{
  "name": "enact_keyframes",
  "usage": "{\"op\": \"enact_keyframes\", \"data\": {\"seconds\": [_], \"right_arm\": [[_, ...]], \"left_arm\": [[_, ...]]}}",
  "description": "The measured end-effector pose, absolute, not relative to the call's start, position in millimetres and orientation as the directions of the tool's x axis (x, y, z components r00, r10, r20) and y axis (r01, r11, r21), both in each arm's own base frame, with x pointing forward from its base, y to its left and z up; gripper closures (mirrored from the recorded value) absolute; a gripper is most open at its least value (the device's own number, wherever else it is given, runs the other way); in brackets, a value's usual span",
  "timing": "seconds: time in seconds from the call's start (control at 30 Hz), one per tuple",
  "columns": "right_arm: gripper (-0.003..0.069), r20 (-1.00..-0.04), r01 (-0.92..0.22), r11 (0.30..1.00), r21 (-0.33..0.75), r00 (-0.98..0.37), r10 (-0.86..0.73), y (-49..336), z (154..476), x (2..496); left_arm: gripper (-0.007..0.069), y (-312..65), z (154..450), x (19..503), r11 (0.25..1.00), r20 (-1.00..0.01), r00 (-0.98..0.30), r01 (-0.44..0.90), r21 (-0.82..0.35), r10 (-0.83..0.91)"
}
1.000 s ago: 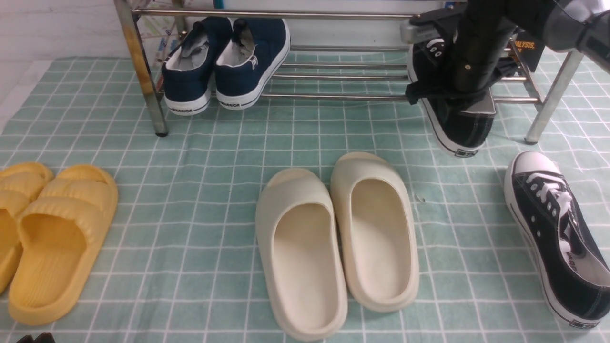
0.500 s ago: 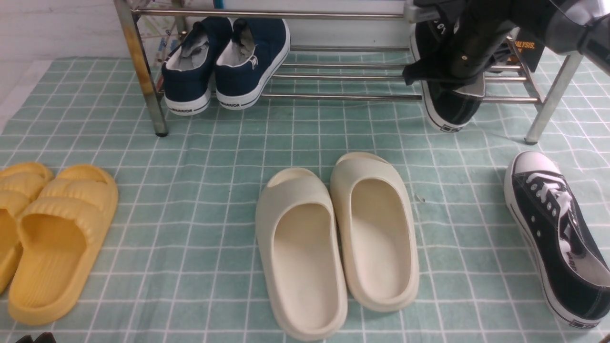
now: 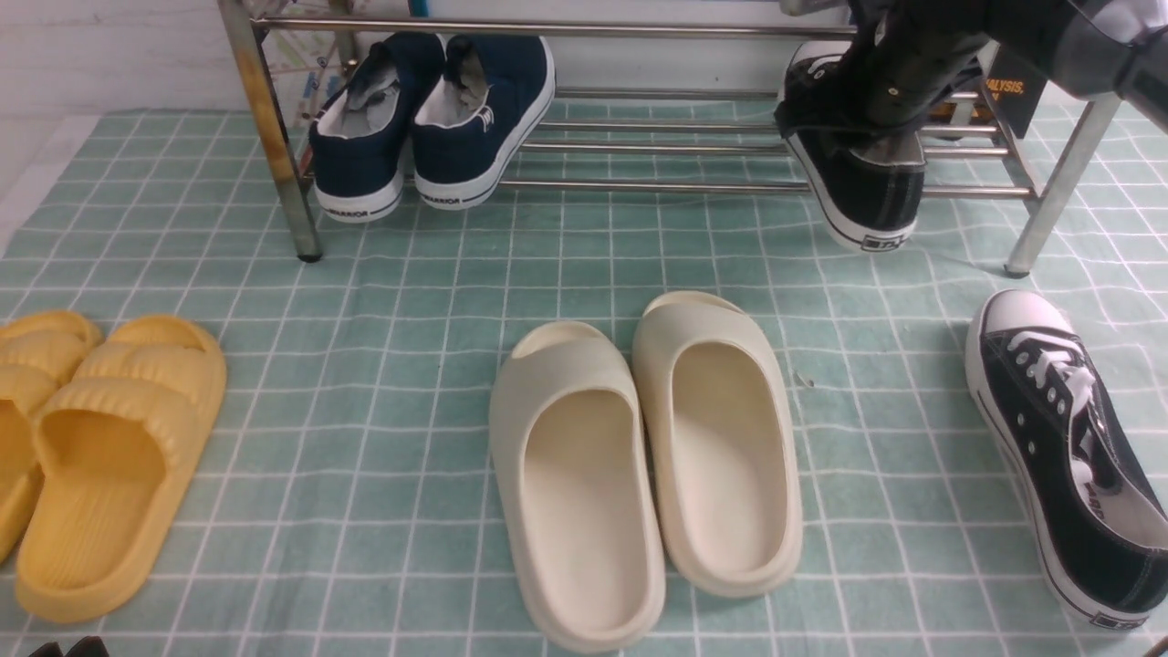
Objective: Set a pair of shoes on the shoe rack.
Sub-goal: Use the right arm to put a shoe into the shoe rack
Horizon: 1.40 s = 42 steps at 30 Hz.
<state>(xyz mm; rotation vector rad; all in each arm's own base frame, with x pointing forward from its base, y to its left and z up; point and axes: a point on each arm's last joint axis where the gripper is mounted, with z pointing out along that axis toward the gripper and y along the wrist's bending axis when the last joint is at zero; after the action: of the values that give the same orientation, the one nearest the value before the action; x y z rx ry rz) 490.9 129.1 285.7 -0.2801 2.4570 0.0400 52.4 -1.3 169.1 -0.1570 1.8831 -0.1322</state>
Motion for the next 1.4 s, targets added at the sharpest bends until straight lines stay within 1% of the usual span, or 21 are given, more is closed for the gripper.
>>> {"op": "enact_keyframes", "data": {"seconds": [0.07,0.1,0.17,0.33,0.43,0.5,0.53,0.57,0.6,0.63,0.67,0.73,0.77,0.8,0.87,0.93,1.03,1.13,1.2,1.27,1.4], "right_arm": [[0.0345,-0.616,-0.211,0.977,-0.042,-0.764,-0.192,129.0,286.1,490.4],[0.0308,-0.607,-0.210,0.977,-0.043,-0.771,-0.192,128.4,287.7,488.8],[0.0280,-0.588,-0.208,0.977,-0.044,-0.785,-0.193,127.2,292.5,484.7],[0.0278,-0.537,-0.215,0.975,-0.056,-0.817,-0.211,122.1,314.3,468.3],[0.0335,-0.490,-0.262,0.961,-0.085,-0.829,-0.269,118.3,328.3,454.5],[0.0398,-0.487,-0.292,0.951,-0.100,-0.819,-0.303,117.3,333.9,449.9],[0.0451,-0.478,-0.309,0.945,-0.103,-0.819,-0.319,116.5,334.1,447.0],[0.0460,-0.476,-0.309,0.945,-0.103,-0.819,-0.320,116.4,333.9,446.6],[0.0507,-0.463,-0.316,0.944,-0.101,-0.824,-0.325,115.3,331.5,445.0],[0.0591,-0.430,-0.316,0.944,-0.095,-0.842,-0.325,112.1,321.7,444.1],[0.0632,-0.412,-0.316,0.944,-0.094,-0.851,-0.326,110.6,315.9,443.8],[0.0660,-0.360,-0.314,0.945,-0.091,-0.875,-0.325,106.2,298.9,443.6],[0.0662,-0.354,-0.314,0.945,-0.092,-0.877,-0.326,106.0,297.2,443.5],[0.0662,-0.314,-0.313,0.945,-0.090,-0.892,-0.325,103.4,283.4,444.1],[0.0662,-0.287,-0.315,0.944,-0.094,-0.900,-0.329,103.1,272.4,446.2],[0.0662,-0.283,-0.317,0.942,-0.107,-0.899,-0.335,102.9,264.7,449.9],[0.0662,-0.351,-0.305,0.943,-0.130,-0.876,-0.332,103.8,259.1,460.4],[0.0662,-0.372,-0.282,0.951,-0.123,-0.876,-0.308,104.3,258.4,462.5],[0.0662,-0.455,-0.260,0.959,-0.116,-0.844,-0.284,106.5,261.3,469.7],[0.0662,-0.491,-0.257,0.959,-0.116,-0.825,-0.280,107.4,263.1,472.9],[0.0660,-0.509,-0.254,0.960,-0.114,-0.815,-0.276,107.9,264.0,474.4]], "left_arm": [[0.0445,-1.3,169.1,52.4,0.985,-0.935,-0.309,-0.042,-0.170,-0.175],[0.0445,-1.3,169.1,52.4,0.985,-0.935,-0.309,-0.042,-0.170,-0.175],[0.0443,-1.3,169.1,52.4,0.985,-0.935,-0.309,-0.042,-0.170,-0.175],[0.0441,-1.3,169.1,52.4,0.985,-0.935,-0.309,-0.042,-0.170,-0.175],[0.0439,-1.3,169.1,52.4,0.985,-0.935,-0.309,-0.042,-0.170,-0.175],[0.0439,-1.3,169.1,52.4,0.985,-0.935,-0.309,-0.042,-0.170,-0.175],[0.0438,-1.3,169.1,52.4,0.985,-0.935,-0.309,-0.042,-0.170,-0.175],[0.0438,-1.3,169.1,52.4,0.985,-0.935,-0.309,-0.042,-0.170,-0.175],[0.0436,-1.3,169.1,52.4,0.985,-0.935,-0.309,-0.042,-0.170,-0.175],[0.0434,-1.3,169.1,52.4,0.985,-0.935,-0.309,-0.042,-0.170,-0.175],[0.0433,-1.3,169.1,52.4,0.985,-0.935,-0.309,-0.042,-0.170,-0.175],[0.0433,-1.3,169.1,52.4,0.985,-0.935,-0.309,-0.042,-0.170,-0.175],[0.0433,-1.3,169.1,52.4,0.985,-0.935,-0.309,-0.042,-0.170,-0.175],[0.0433,-1.3,169.1,52.4,0.985,-0.935,-0.309,-0.042,-0.170,-0.175],[0.0433,-1.3,169.1,52.4,0.985,-0.935,-0.309,-0.042,-0.170,-0.175],[0.0432,-1.3,169.1,52.4,0.985,-0.935,-0.309,-0.042,-0.170,-0.175],[0.0429,-1.3,169.1,52.4,0.985,-0.935,-0.309,-0.042,-0.170,-0.175],[0.0427,-1.3,169.1,52.4,0.985,-0.935,-0.309,-0.042,-0.170,-0.175],[0.0426,-1.3,169.1,52.4,0.985,-0.935,-0.309,-0.042,-0.170,-0.175],[0.0426,-1.3,169.1,52.4,0.985,-0.935,-0.309,-0.042,-0.170,-0.175],[0.0426,-1.3,169.1,52.4,0.985,-0.935,-0.309,-0.042,-0.170,-0.175]]}}
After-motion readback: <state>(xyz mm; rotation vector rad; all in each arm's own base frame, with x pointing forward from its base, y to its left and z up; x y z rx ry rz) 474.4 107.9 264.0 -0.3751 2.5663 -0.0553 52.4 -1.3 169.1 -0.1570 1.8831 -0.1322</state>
